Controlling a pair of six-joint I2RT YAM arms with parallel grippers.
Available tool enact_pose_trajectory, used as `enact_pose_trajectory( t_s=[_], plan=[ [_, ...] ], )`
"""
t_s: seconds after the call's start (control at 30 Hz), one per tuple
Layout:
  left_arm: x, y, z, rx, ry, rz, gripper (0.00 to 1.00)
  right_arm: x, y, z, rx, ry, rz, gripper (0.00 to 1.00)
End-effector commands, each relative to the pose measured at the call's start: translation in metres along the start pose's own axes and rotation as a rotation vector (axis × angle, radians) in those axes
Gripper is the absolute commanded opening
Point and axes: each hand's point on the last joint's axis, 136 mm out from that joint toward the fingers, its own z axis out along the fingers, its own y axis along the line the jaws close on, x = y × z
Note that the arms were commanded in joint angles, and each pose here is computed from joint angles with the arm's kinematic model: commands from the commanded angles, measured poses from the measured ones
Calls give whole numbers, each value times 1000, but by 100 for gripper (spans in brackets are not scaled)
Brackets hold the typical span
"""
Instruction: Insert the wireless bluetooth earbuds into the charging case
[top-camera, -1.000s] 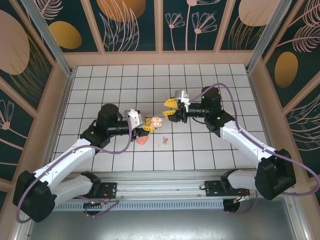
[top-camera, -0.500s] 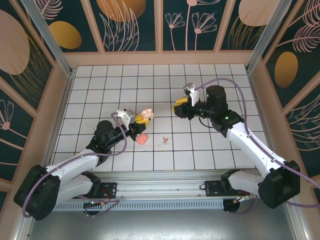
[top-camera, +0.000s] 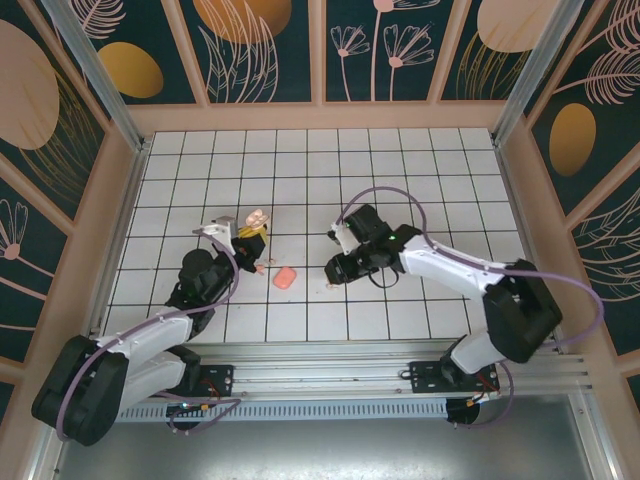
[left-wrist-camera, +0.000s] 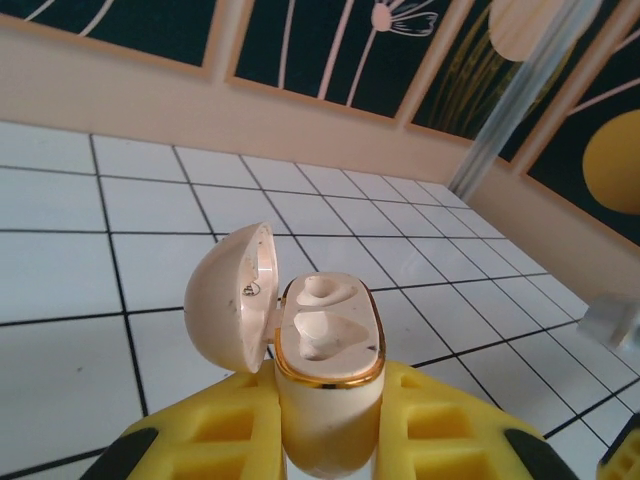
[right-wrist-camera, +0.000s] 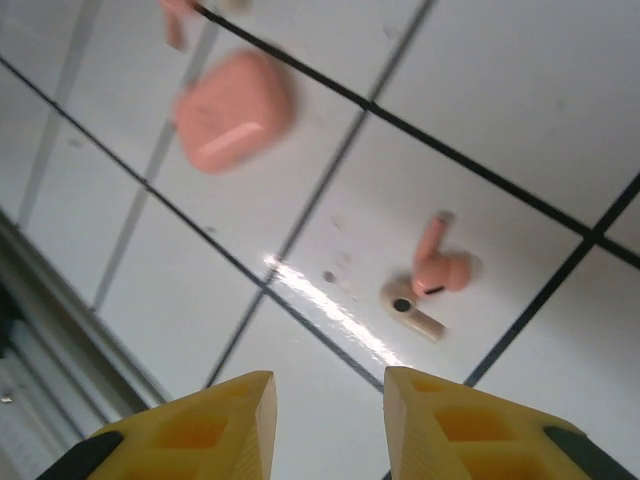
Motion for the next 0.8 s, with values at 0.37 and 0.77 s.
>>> enact_pose_trajectory(
  t_s=[0.37, 0.77],
  plan=[
    [-19, -5, 1, 25, -27, -33, 16, 7, -15, 61, 64, 186, -36, 33],
    [-15, -4, 2, 25, -9, -34, 16, 30, 10, 52, -26, 259, 7, 33]
  ],
)
